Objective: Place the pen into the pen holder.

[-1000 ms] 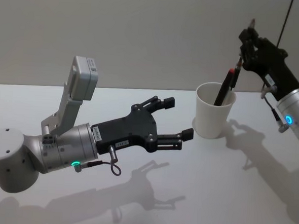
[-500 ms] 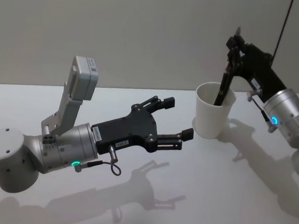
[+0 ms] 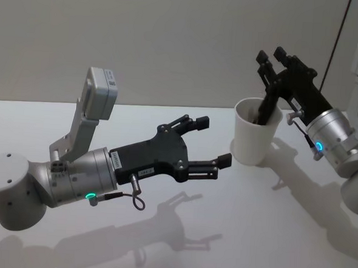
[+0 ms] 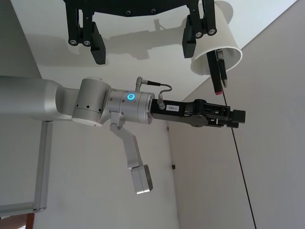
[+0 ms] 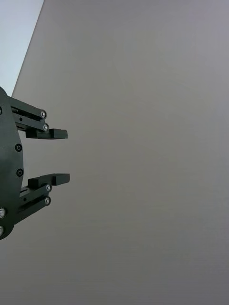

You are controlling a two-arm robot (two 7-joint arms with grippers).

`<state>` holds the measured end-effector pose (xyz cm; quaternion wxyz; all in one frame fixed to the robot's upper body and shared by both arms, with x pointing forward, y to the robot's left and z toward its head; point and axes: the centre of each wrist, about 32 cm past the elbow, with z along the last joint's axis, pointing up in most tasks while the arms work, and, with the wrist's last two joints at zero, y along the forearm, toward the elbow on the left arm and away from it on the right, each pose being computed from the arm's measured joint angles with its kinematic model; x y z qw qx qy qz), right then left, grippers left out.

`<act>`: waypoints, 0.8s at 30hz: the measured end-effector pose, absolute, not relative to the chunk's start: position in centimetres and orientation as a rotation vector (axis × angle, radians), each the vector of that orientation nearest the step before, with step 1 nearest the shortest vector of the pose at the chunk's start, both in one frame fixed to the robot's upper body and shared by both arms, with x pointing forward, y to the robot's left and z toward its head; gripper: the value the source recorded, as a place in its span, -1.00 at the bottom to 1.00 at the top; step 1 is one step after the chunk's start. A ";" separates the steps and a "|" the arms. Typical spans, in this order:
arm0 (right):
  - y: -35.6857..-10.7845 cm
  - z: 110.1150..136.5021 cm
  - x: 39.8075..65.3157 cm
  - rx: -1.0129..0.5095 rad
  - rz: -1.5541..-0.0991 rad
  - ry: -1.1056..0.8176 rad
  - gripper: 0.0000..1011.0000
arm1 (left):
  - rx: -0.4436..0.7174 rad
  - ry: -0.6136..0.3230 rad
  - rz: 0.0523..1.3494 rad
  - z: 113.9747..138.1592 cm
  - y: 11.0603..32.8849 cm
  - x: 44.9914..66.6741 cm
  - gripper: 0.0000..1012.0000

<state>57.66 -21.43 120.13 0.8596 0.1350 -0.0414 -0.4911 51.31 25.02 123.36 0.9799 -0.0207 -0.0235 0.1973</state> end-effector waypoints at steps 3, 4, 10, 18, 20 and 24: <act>-21.4 120.1 57.7 0.280 -1.031 -0.087 -0.05 | -0.042 -0.047 0.397 123.4 25.0 51.3 0.98; -21.3 120.0 57.7 0.279 -1.030 -0.087 0.07 | -0.042 -0.047 0.397 123.4 25.0 51.3 0.98; -21.3 119.9 57.8 0.274 -1.029 -0.088 0.38 | -0.042 -0.047 0.397 123.4 25.0 51.3 0.98; -21.2 120.0 57.8 0.279 -1.027 -0.088 0.86 | -0.042 -0.047 0.397 123.4 25.0 51.3 0.98; -21.3 120.0 57.6 0.288 -1.030 -0.086 0.98 | -0.042 -0.047 0.397 123.4 25.0 51.3 0.98; -21.5 120.2 57.2 0.303 -1.042 -0.086 0.98 | -0.042 -0.047 0.397 123.4 25.0 51.3 0.98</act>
